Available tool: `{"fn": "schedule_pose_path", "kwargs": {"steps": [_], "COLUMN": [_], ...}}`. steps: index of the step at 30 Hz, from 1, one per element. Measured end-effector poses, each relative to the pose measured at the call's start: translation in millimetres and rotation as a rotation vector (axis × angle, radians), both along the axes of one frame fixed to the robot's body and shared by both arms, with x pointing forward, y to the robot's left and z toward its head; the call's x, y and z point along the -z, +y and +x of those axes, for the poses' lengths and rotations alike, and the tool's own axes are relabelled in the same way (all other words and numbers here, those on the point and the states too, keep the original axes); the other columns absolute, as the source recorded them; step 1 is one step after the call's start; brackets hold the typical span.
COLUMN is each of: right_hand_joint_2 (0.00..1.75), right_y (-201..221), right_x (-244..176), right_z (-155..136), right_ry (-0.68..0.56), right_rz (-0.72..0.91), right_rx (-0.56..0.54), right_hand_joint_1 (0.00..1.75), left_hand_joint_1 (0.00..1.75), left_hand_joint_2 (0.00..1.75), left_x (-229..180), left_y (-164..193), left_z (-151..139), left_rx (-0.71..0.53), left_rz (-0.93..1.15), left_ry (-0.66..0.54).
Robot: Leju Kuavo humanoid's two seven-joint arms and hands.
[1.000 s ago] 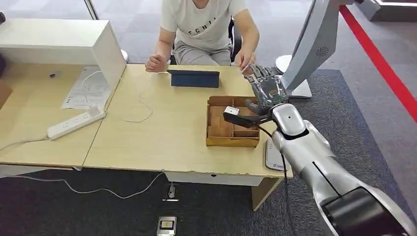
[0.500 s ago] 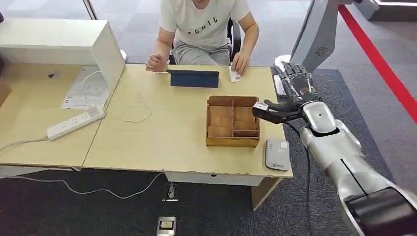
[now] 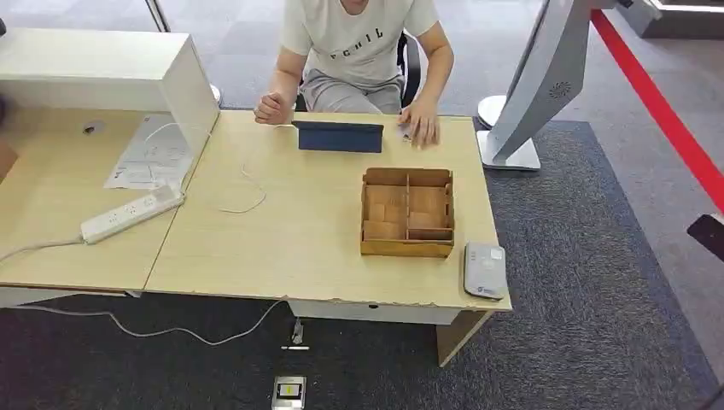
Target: Pass the card to the sensor for recognition and then transmit it.
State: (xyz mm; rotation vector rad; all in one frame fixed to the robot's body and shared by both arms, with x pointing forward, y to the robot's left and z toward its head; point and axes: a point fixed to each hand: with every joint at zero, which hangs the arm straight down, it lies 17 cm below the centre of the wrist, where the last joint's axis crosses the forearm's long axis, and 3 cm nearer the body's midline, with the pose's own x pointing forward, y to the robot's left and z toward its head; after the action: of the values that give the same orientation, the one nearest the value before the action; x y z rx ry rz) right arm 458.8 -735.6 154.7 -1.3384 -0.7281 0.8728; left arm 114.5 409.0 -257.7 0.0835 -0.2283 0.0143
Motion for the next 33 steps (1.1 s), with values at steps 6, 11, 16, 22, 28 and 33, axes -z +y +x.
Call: {"fn": "schedule_pose_path", "kwargs": {"steps": [6, 11, 16, 22, 28, 33], "right_hand_joint_2": [0.00, 0.00, 0.00, 0.00, 0.00, 1.75], "right_y": [9.1, 46.2, 119.6, 206.4, 289.5, 356.9], "right_x": [5.7, -5.0, 3.8, 2.2, 0.8, -4.6], "right_z": [-6.4, 21.4, 47.6, 57.2, 45.1, 32.7], "right_ry": [-0.061, -0.153, -0.227, -0.272, -0.274, -0.261], "right_rz": [0.040, 0.162, 0.276, 0.325, 0.356, 0.365], "right_rx": [-0.089, -0.170, -0.260, -0.395, -0.535, -0.665], "right_hand_joint_1": [0.00, 0.00, 0.00, 0.00, 0.00, 0.00], "left_hand_joint_1": [0.00, 0.00, 0.00, 0.00, 0.00, 0.00], "left_hand_joint_2": [0.00, 0.00, 0.00, 0.00, 0.00, 0.00], "left_x": [-3.6, -5.5, -5.4, -4.6, -4.3, -4.2], "left_y": [-0.8, 1.9, 9.4, 15.6, 19.9, 20.0], "left_z": [15.1, 22.9, 21.7, 17.1, 15.5, 15.0], "left_rx": [0.024, 0.028, -0.003, -0.032, -0.056, -0.053], "left_rz": [-0.001, 0.010, 0.029, 0.045, 0.059, 0.060], "left_ry": [-0.044, -0.062, -0.044, -0.016, -0.005, -0.005]}}
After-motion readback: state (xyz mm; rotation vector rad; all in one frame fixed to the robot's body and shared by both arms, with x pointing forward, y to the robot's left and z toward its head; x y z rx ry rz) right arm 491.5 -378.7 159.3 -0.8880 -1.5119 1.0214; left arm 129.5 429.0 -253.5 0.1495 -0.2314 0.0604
